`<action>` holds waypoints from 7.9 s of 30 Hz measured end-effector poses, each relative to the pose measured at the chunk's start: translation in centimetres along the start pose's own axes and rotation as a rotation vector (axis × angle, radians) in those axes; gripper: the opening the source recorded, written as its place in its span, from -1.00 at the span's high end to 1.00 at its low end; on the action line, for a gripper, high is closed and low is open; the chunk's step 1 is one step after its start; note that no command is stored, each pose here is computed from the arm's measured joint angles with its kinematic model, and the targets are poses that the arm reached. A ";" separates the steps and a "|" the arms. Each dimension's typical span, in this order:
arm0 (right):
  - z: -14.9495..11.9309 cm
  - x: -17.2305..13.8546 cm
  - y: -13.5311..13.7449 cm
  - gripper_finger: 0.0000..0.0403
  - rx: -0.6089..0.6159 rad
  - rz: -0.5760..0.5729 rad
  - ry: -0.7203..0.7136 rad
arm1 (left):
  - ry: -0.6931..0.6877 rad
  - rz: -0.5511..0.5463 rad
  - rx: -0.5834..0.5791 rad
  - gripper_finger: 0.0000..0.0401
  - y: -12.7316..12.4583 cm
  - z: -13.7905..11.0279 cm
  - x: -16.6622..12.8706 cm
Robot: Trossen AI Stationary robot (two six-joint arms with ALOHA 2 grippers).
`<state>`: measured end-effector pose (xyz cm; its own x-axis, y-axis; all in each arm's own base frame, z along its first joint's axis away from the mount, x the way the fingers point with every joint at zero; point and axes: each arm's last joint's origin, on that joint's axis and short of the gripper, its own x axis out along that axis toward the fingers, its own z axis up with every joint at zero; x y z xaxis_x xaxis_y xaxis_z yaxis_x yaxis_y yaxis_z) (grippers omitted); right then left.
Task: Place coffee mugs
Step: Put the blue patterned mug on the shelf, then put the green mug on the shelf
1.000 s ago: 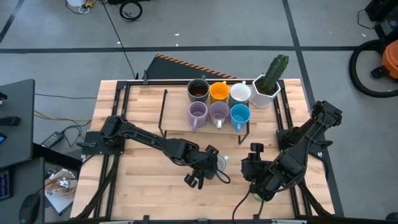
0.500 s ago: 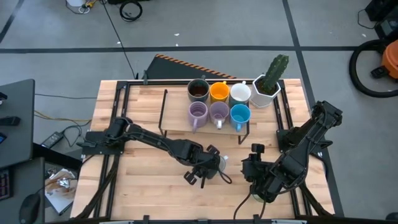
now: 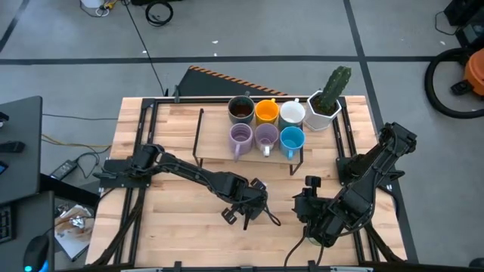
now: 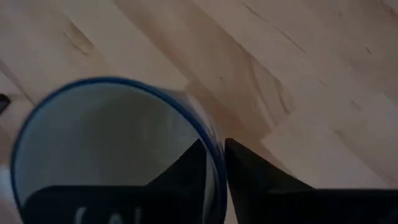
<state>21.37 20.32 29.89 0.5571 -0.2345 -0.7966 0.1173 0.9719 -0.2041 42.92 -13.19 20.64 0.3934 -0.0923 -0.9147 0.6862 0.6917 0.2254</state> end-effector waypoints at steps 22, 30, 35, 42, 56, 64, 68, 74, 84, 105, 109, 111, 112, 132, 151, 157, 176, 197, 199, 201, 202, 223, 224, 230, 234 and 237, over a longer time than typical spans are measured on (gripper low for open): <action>-0.5 -0.3 0.0 0.07 -0.048 -0.023 0.004 | 0.033 -0.060 -0.085 0.85 -0.6 3.4 -8.5; -0.8 -0.5 0.1 0.07 -0.072 -0.042 -0.002 | 0.066 -0.137 -0.127 0.85 -1.8 3.8 -14.2; -0.8 -0.5 0.1 0.07 -0.084 -0.040 -0.001 | 0.124 -0.152 -0.134 0.85 -3.3 3.2 -15.7; -0.9 -0.6 0.2 0.07 -0.092 -0.037 -0.002 | 0.091 -0.070 -0.197 0.85 -4.5 2.7 -19.0; -0.8 -0.7 0.2 0.07 -0.093 -0.034 -0.013 | 0.195 0.084 -0.361 0.85 -4.7 -5.1 -21.8; 0.1 0.1 -0.5 0.07 -0.066 -0.034 0.000 | 0.178 0.111 -0.412 0.85 -1.6 -10.2 -21.6; 0.5 0.4 -0.5 0.07 -0.087 -0.013 -0.003 | 0.173 0.091 -0.425 0.85 0.9 -12.1 -21.7; 0.9 0.8 -1.0 0.07 -0.134 -0.008 0.022 | 0.168 0.073 -0.457 0.85 4.5 -15.9 -22.1; 1.9 2.0 -2.5 0.08 -0.205 -0.009 0.070 | 0.105 0.097 -0.387 0.85 8.3 -21.1 -23.3; 3.7 0.8 -7.6 0.23 -0.183 -0.002 0.028 | 0.120 0.075 -0.371 0.85 12.3 -25.5 -20.9; 3.8 1.0 -7.8 0.23 -0.178 -0.001 0.029 | 0.121 0.073 -0.370 0.82 12.3 -25.4 -20.9; 3.9 1.0 -7.8 0.23 -0.176 -0.002 0.029 | 0.122 0.072 -0.372 0.76 12.3 -25.4 -20.8; 3.9 1.0 -7.8 0.23 -0.175 -0.002 0.029 | 0.130 0.069 -0.376 0.73 12.3 -25.3 -20.7; 3.9 1.0 -7.8 0.23 -0.177 0.000 0.029 | 0.117 0.071 -0.396 0.64 12.2 -24.6 -20.4; 3.8 1.0 -7.8 0.23 -0.188 0.000 0.029 | 0.104 0.102 -0.410 0.33 12.2 -23.6 -20.2; 3.8 0.6 -8.1 0.23 -0.194 0.003 0.021 | 0.083 0.157 -0.422 0.22 12.5 -22.8 -21.2; 0.7 -1.4 -11.2 0.23 -0.099 -0.029 -0.066 | -0.110 0.369 -0.520 0.23 10.9 -17.6 -27.5; 0.6 0.6 -8.2 0.23 -0.136 0.148 0.079 | -0.245 0.318 -0.508 0.37 5.3 -10.5 -21.1; 0.6 0.9 -7.9 0.23 -0.125 0.172 0.107 | -0.267 0.307 -0.523 0.37 4.6 -10.3 -20.0; 0.5 1.2 -7.5 0.23 -0.119 0.204 0.156 | -0.285 0.292 -0.537 0.37 3.6 -10.1 -19.1; 0.4 1.3 -7.4 0.23 -0.120 0.211 0.187 | -0.302 0.287 -0.541 0.37 3.3 -9.8 -18.7; -2.1 4.7 0.1 -0.03 -0.322 0.416 0.483 | -0.309 0.172 -0.693 0.37 -9.0 -6.4 -11.0; -2.3 4.9 0.5 -0.03 -0.333 0.424 0.500 | -0.322 0.183 -0.694 0.37 -9.4 -6.4 -10.8; -3.0 5.0 1.6 0.01 -0.367 0.422 0.505 | -0.366 0.184 -0.759 0.37 -11.3 -6.1 -10.1; -3.3 5.5 2.1 0.08 -0.373 0.386 0.504 | -0.406 0.149 -0.804 0.37 -12.6 -5.9 -9.6; -3.5 6.4 2.7 0.17 -0.380 0.382 0.532 | -0.424 0.120 -0.809 0.37 -13.8 -5.7 -9.6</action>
<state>22.36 21.33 22.23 0.0188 0.0455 -0.9988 -0.3495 0.9363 0.0360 26.19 -17.76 24.36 0.7353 -0.1320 -0.6648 0.0521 0.9890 -0.1388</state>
